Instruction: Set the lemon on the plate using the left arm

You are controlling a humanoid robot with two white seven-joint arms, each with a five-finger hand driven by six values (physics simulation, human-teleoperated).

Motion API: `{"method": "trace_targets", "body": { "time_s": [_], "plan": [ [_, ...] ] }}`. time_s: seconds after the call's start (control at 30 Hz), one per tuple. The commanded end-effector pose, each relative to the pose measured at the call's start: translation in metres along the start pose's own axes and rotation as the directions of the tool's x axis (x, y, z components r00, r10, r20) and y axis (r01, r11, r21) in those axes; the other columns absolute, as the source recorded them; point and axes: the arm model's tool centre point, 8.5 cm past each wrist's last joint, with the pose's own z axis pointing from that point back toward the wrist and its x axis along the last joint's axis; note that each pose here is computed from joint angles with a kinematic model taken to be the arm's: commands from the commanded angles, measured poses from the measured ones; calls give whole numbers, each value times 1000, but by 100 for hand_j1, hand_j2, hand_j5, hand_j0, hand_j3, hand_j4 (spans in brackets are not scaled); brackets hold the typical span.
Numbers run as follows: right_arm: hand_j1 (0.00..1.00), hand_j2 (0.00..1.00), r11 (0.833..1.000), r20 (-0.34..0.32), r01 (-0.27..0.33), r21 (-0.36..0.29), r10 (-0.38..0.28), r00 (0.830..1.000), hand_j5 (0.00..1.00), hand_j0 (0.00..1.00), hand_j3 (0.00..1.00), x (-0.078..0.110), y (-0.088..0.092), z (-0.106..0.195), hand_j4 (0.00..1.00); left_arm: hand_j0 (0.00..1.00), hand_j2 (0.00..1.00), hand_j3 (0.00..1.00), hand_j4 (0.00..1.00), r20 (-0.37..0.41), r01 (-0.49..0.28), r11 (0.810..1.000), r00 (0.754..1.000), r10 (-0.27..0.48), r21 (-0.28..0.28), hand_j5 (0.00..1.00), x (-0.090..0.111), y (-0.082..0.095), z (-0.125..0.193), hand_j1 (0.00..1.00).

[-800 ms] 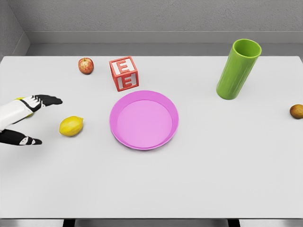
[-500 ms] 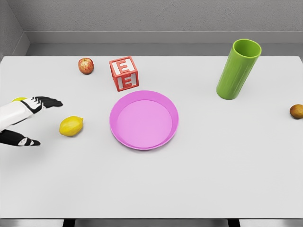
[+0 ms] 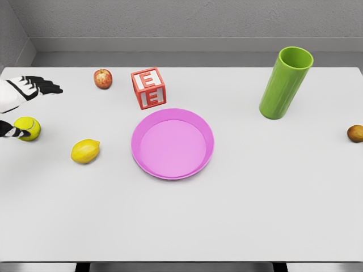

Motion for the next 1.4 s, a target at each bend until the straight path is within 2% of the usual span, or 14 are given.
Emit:
{"method": "trace_targets", "body": {
  "time_s": [0.0, 0.07, 0.23, 0.43, 0.67, 1.03, 1.37],
  "plan": [
    [100, 100, 1000, -1, 0, 0, 0, 1000, 100, 100, 100, 0, 0, 0, 100, 100, 100, 100, 100, 54, -21, 997, 998, 25, -71, 100, 15, -47, -29, 100],
    [100, 100, 1000, -1, 0, 0, 0, 1000, 100, 100, 100, 0, 0, 0, 100, 100, 100, 100, 100, 85, -38, 994, 995, 47, -98, 100, 22, -57, -43, 100],
    [100, 100, 1000, -1, 0, 0, 0, 1000, 100, 100, 100, 0, 0, 0, 100, 100, 100, 100, 100, 89, -34, 994, 995, 43, -107, 100, 24, -60, -45, 100],
    [100, 100, 1000, -1, 0, 0, 0, 1000, 100, 100, 100, 0, 0, 0, 100, 100, 100, 100, 100, 83, 35, 988, 996, -23, -149, 100, 27, -73, -52, 100],
    [100, 100, 1000, -1, 0, 0, 0, 1000, 100, 100, 100, 0, 0, 0, 100, 100, 100, 100, 100, 101, 44, 987, 995, -28, -156, 100, 34, -84, -63, 100],
    [100, 100, 1000, -1, 0, 0, 0, 1000, 100, 100, 100, 0, 0, 0, 100, 100, 100, 100, 100, 88, 75, 977, 994, -58, -198, 100, 32, -95, -61, 100],
    [100, 100, 1000, 1, 0, 0, 0, 1000, 100, 100, 100, 0, 0, 0, 100, 100, 100, 100, 100, 96, 96, 973, 992, -77, -212, 100, 36, -105, -70, 100]
  ]
}}
